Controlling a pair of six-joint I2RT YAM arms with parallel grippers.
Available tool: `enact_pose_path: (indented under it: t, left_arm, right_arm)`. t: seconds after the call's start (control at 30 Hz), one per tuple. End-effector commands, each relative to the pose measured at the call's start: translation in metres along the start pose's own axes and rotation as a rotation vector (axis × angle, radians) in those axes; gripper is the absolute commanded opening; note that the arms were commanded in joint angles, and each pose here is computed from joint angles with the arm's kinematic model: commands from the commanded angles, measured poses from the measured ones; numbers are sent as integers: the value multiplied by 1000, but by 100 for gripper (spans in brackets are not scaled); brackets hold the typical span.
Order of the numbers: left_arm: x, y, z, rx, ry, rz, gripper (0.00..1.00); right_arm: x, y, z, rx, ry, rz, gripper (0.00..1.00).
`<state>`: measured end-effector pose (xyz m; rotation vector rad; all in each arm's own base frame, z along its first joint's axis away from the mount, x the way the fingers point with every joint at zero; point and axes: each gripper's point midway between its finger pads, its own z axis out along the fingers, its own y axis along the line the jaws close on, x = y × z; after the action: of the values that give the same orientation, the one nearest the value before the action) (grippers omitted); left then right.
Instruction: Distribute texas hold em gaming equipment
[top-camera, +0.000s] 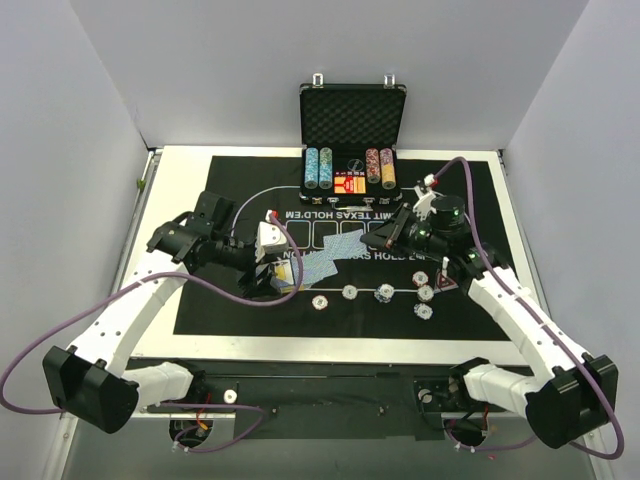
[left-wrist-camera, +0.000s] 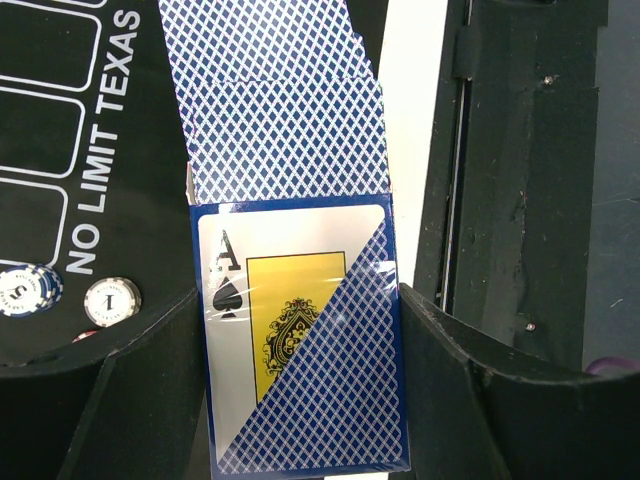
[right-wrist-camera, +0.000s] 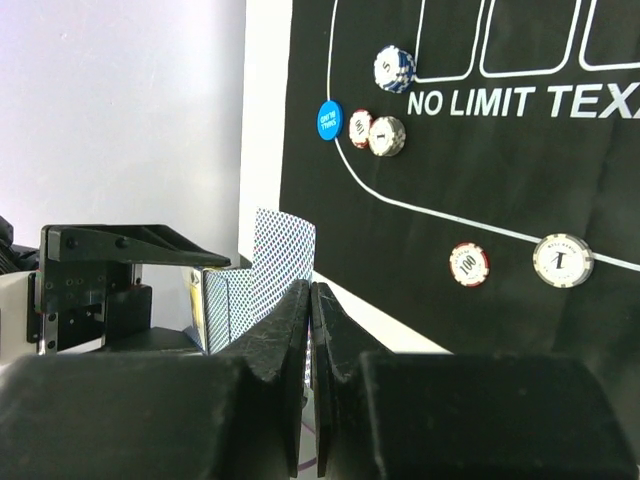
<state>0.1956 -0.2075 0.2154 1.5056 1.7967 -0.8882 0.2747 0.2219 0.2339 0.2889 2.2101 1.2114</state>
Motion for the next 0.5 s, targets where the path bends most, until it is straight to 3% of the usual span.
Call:
enact_pose_path:
  t: [0.0, 0.47]
  left_arm:
    - [-20, -5, -7, 0, -75, 71, 4]
    - [-16, -10, -10, 3, -69, 64, 4]
  right_arm:
    - [-12, 24, 1, -78, -10, -22, 0]
    - [-61, 48, 31, -173, -67, 23, 0]
